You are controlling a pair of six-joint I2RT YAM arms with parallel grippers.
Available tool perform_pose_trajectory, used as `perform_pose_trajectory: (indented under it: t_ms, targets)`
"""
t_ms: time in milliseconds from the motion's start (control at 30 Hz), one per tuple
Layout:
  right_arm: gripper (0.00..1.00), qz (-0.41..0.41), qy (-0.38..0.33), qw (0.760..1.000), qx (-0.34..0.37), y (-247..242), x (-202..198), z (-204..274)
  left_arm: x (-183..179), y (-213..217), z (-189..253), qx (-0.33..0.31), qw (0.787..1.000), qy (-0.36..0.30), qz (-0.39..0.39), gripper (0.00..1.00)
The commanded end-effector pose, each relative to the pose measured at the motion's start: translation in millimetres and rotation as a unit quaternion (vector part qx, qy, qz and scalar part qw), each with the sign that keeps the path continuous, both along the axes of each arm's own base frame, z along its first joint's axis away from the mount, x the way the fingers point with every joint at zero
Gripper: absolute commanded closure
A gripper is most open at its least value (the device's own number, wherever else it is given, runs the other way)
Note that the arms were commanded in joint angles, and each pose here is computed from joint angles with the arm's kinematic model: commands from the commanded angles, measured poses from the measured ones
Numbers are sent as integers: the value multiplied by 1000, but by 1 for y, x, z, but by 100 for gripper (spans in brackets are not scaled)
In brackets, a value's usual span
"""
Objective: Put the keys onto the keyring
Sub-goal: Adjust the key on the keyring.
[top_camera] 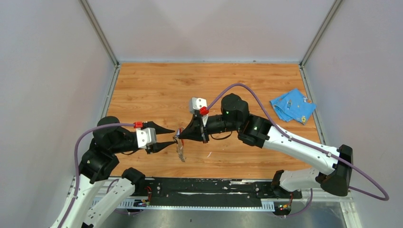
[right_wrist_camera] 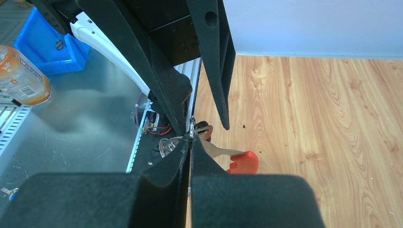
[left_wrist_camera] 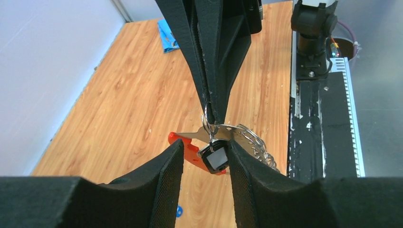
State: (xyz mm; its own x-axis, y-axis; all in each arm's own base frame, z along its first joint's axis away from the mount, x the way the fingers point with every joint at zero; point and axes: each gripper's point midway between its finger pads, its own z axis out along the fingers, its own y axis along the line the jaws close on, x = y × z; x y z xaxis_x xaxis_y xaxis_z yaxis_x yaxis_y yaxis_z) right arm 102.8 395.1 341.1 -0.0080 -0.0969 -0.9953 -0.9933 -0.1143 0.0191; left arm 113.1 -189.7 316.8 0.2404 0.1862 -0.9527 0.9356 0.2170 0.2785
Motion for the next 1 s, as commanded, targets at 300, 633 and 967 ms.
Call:
perform_pose_trajectory:
  t_ms: [300, 633, 967]
  targets:
    - [100, 15, 0, 1000, 13, -2, -2, 9, -5, 4, -15, 34, 999, -32, -18, 81]
    - [100, 15, 25, 999, 24, 1, -2, 10, 2, 12, -12, 61, 987, -150, -14, 89]
    - [100, 20, 39, 999, 28, 7, -1, 7, 5, 14, -13, 76, 975, -206, -19, 91]
